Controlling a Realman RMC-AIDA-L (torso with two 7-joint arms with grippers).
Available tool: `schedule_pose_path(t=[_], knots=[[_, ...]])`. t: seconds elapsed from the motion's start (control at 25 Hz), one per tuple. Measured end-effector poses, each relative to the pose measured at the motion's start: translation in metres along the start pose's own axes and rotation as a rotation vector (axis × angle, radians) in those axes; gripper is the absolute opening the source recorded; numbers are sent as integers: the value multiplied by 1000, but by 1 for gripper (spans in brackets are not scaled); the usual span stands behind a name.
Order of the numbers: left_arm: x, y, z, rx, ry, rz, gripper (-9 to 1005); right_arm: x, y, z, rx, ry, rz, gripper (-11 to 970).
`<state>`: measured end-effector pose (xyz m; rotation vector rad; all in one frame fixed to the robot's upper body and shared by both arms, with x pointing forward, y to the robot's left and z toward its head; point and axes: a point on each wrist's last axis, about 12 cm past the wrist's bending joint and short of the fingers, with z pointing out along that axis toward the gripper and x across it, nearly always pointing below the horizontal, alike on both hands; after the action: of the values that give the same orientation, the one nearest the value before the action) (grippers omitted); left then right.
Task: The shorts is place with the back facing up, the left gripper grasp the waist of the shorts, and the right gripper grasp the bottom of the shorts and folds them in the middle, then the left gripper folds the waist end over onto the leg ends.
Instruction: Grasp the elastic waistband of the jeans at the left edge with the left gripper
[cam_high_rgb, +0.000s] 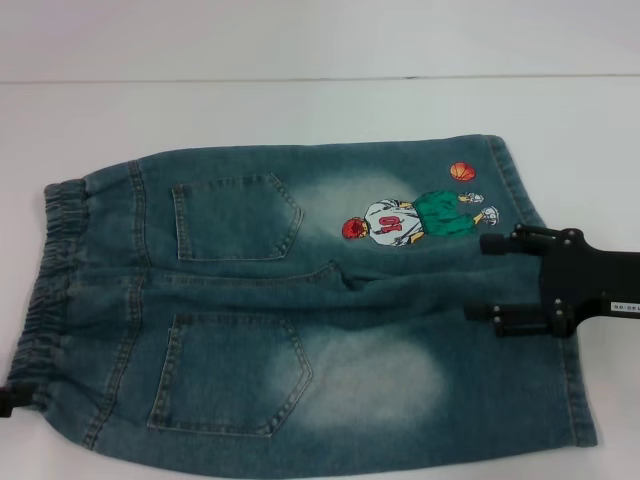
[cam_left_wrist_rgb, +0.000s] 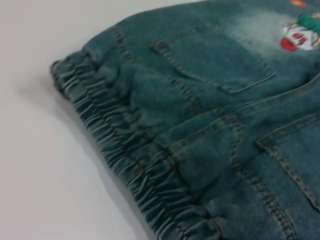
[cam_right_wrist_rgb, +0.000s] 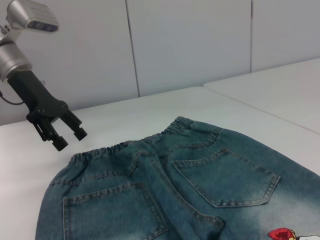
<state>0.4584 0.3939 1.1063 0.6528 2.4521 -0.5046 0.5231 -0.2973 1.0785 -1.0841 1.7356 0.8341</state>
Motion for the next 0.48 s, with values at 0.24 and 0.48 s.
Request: schedule_pose_path(t=[0.24, 0.48], knots=[[3, 2, 11, 1, 9, -6, 903, -1, -1, -1, 3, 2, -3, 916], [3, 2, 22, 6, 28, 4, 903, -1, -1, -2, 0, 1, -3, 915]])
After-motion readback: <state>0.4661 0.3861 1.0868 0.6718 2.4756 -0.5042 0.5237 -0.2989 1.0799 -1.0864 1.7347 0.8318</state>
